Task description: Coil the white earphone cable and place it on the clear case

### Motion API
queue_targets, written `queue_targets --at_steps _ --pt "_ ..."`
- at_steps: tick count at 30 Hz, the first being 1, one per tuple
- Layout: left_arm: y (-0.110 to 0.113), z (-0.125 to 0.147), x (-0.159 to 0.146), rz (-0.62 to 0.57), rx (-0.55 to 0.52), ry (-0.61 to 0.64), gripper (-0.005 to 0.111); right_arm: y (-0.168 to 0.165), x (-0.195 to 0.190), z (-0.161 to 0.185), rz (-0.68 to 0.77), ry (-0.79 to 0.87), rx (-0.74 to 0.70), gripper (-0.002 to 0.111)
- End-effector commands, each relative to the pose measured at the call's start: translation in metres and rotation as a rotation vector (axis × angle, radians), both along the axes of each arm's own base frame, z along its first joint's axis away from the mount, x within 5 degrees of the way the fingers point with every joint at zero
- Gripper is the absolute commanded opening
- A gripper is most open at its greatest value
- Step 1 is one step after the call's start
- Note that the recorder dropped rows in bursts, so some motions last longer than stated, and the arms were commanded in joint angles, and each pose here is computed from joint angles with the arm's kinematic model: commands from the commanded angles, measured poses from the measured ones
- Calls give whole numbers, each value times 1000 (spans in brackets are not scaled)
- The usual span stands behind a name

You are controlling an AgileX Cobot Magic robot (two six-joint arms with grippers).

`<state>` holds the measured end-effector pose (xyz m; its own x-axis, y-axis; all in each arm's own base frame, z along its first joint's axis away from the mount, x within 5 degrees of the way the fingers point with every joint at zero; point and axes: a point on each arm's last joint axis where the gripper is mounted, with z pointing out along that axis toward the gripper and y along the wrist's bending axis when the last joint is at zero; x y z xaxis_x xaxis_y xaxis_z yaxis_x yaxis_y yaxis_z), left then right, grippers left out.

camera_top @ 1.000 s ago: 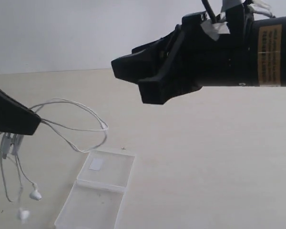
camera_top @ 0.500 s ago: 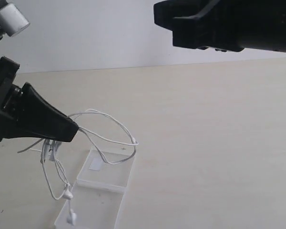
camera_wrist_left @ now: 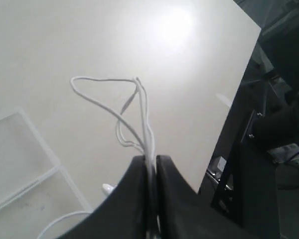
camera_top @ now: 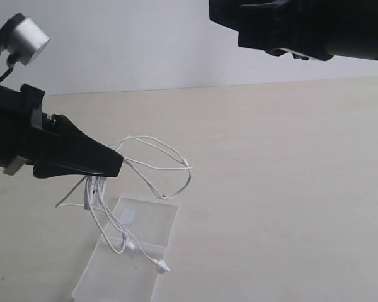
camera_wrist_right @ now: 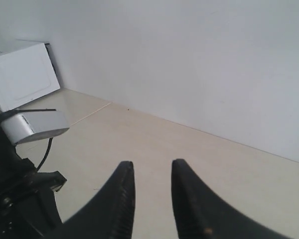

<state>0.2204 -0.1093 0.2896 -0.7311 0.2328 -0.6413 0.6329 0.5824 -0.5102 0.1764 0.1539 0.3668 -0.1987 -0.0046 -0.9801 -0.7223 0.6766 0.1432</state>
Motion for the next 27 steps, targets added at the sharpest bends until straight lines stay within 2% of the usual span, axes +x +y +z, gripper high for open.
queue_targets --at_steps 1,8,21,27 --pt "0 -10 1 80 -20 34 0 -2 0 1 -5 -3 2 26" --pt "3 -24 -2 123 -11 66 0 -2 0 1 -5 -3 2 26" --pt "3 -26 -1 136 -6 66 0 -1 -1 1 9 0 2 26" --pt "6 -41 -5 164 20 98 0 0 -2 1 13 0 3 26"
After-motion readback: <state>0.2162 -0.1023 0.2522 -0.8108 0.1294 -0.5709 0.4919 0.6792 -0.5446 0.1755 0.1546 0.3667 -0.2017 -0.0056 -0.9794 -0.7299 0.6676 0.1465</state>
